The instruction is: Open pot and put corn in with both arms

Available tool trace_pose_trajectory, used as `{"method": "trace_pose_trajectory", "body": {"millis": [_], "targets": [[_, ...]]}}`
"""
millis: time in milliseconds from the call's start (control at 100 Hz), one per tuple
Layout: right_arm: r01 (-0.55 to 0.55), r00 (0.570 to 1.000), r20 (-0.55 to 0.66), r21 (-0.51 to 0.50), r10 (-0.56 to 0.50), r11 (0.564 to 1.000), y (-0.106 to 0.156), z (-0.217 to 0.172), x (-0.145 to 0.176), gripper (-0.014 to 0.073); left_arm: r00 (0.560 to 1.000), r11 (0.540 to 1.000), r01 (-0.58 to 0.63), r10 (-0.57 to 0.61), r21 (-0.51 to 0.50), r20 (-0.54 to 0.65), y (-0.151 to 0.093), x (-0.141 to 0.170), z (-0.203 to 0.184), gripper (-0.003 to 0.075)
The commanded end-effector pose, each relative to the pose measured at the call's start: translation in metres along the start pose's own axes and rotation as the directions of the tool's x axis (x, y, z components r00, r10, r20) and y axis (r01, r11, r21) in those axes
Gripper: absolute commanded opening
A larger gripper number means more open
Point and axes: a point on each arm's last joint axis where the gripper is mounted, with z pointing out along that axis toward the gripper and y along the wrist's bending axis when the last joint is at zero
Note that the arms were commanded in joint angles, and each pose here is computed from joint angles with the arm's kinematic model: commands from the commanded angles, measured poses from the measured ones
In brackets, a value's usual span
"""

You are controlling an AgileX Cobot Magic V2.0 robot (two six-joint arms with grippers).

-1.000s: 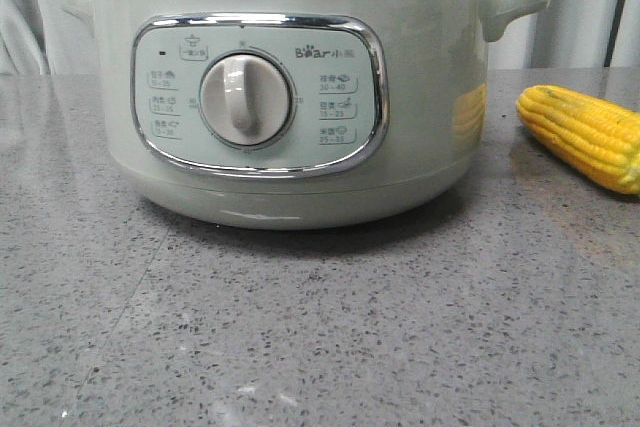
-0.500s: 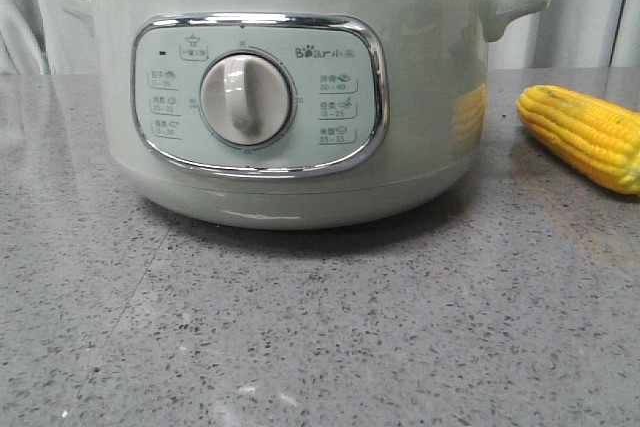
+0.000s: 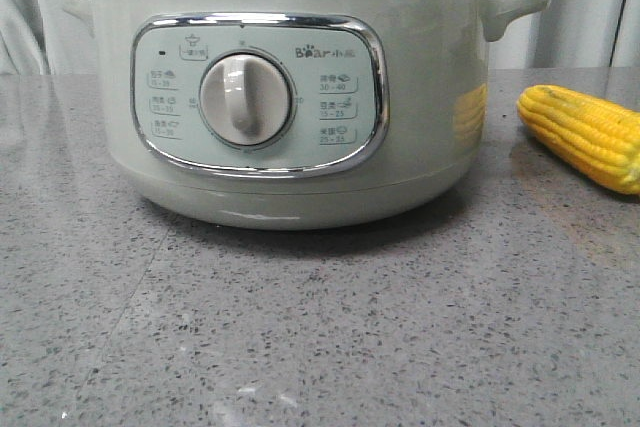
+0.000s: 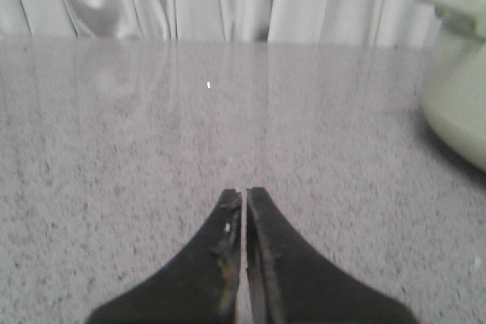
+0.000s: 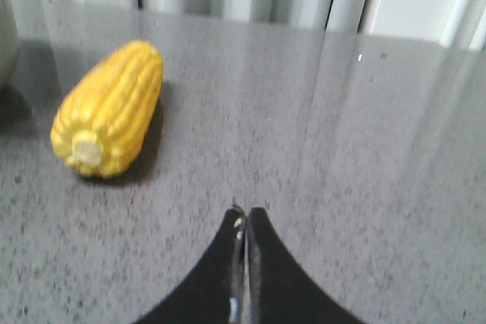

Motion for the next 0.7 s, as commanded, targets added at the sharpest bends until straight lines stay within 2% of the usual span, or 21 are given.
{"method": "trace_pose_trajectory", "body": {"millis": [0,100,250,360,570,690], "targets": [[0.003,0.992,0.129,0.031,-0.007,1.000,-0.002,-0.001,-0.007,-0.0065,0.992,1.000,0.004,-0.005,0.013,0.124,0.000,-0.005,-0.002,-0.0020],[0.003,0.991,0.133,0.032,-0.007,0.999,-0.002,-0.001,-0.007,-0.0064,0.987,1.000,0.004,-0.005,0.011,0.162,0.000,-0.008,-0.002,-0.0020],[-0.002,0.968,0.250,0.056,-0.012,0.998,-0.004,-0.004,-0.018,-0.0064,0.972,1.000,0.003,-0.006,0.012,0.236,0.000,-0.015,-0.003,-0.0020],[-0.005,0.952,0.307,0.068,-0.016,0.998,-0.005,-0.006,-0.025,-0.0064,0.944,1.000,0.020,-0.025,0.018,0.330,0.000,-0.026,-0.007,-0.0020],[-0.005,0.959,0.284,0.057,-0.012,0.998,-0.007,-0.012,-0.043,-0.0064,0.939,1.000,0.018,-0.026,0.026,0.344,-0.003,-0.048,-0.013,-0.0020],[-0.033,0.977,0.213,0.027,0.027,0.999,-0.008,-0.017,-0.056,-0.0065,0.944,0.999,0.017,-0.026,0.031,0.330,-0.006,-0.073,-0.016,-0.0021]]}}
